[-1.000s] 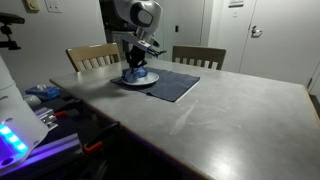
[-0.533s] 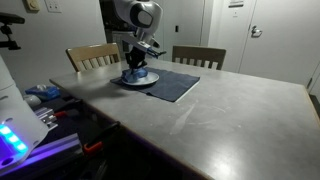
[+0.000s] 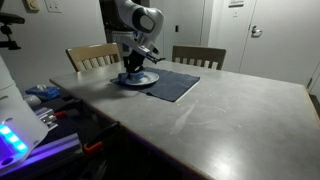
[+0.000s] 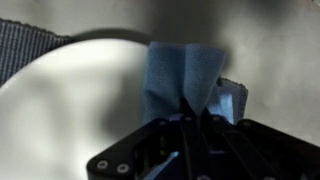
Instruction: Use the blue towel to wipe the white plate
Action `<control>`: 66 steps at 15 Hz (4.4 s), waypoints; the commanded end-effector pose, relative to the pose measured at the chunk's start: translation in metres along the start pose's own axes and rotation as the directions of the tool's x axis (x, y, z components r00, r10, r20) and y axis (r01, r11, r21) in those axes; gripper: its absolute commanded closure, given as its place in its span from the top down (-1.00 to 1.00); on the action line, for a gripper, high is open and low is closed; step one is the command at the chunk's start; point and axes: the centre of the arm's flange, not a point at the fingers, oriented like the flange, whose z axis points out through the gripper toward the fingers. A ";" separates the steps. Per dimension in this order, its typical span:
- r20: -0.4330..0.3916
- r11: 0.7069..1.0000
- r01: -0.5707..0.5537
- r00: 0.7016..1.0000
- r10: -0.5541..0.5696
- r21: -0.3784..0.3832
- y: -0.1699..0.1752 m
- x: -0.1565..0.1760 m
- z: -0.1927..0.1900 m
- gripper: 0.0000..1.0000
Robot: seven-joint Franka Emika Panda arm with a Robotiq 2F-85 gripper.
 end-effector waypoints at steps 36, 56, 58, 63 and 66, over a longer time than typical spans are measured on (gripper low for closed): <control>-0.059 0.920 -0.391 0.918 0.392 0.019 0.025 0.038 -0.042 -0.96; 0.354 0.669 -0.726 0.674 0.648 0.158 0.073 -0.021 0.017 -0.96; 0.316 0.616 -0.770 0.634 0.706 0.168 0.084 -0.024 0.014 -0.96; 0.212 0.520 -0.842 0.539 0.815 0.142 0.095 -0.034 0.008 -0.96; 0.107 0.489 -0.862 0.503 0.858 0.129 0.091 -0.037 -0.006 -0.96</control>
